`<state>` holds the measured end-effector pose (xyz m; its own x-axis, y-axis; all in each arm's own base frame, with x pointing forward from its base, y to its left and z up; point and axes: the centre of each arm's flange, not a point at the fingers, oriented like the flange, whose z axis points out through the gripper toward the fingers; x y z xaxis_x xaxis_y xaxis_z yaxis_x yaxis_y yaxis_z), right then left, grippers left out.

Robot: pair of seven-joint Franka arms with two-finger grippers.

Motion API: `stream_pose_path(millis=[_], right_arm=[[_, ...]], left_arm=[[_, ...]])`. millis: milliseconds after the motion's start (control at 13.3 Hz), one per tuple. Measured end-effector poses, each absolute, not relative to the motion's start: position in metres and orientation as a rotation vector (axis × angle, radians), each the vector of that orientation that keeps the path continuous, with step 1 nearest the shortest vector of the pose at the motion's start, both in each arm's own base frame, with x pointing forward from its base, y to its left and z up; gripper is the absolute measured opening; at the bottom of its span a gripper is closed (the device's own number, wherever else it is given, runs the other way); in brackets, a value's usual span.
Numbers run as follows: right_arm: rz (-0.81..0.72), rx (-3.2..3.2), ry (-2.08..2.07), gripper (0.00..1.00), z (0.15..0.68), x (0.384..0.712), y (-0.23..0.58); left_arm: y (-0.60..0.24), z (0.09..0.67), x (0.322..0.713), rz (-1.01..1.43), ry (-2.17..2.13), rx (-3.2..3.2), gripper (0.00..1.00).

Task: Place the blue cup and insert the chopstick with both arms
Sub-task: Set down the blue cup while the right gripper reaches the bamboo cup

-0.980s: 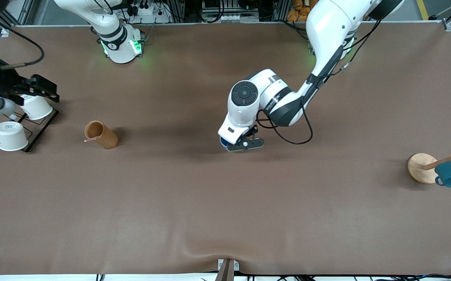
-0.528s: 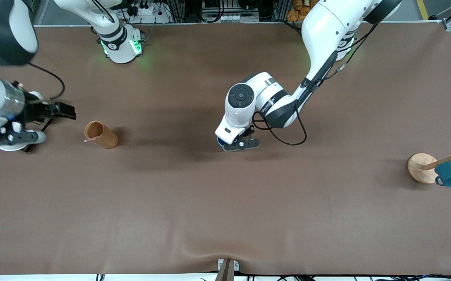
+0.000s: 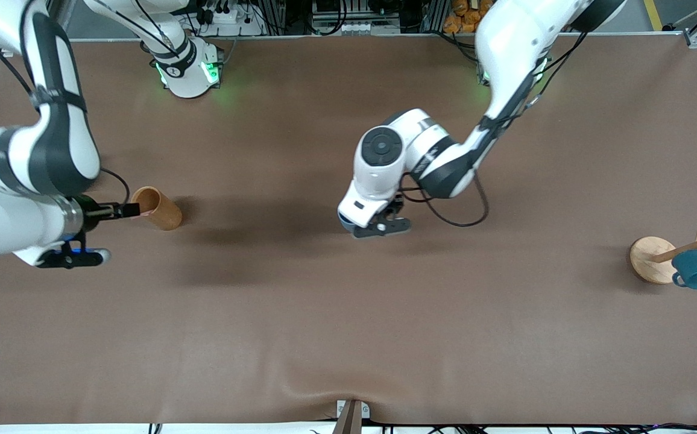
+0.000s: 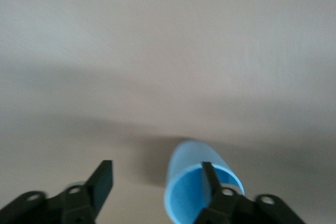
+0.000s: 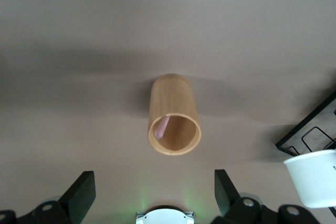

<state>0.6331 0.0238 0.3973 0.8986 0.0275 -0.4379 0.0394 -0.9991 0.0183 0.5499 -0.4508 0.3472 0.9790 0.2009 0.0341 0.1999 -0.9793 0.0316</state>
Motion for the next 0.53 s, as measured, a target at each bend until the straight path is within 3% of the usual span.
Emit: stream_pose_path(millis=[151, 302, 528], right_arm=[[-0.71, 3.03, 0.054, 1.0, 0.376, 0.638, 0.024], [-0.742, 3.02, 0.056, 1.0, 0.363, 0.639, 0.025], [-0.783, 3.008, 0.055, 1.0, 0.347, 0.639, 0.025]], left_arm=[[-0.383, 0.431, 0.582, 0.17, 0.362, 3.105, 1.0], [-0.312, 0.49, 0.6, 0.234, 0.377, 3.137, 1.0], [-0.242, 0.527, 0.611, 0.25, 0.462, 3.167, 1.0]])
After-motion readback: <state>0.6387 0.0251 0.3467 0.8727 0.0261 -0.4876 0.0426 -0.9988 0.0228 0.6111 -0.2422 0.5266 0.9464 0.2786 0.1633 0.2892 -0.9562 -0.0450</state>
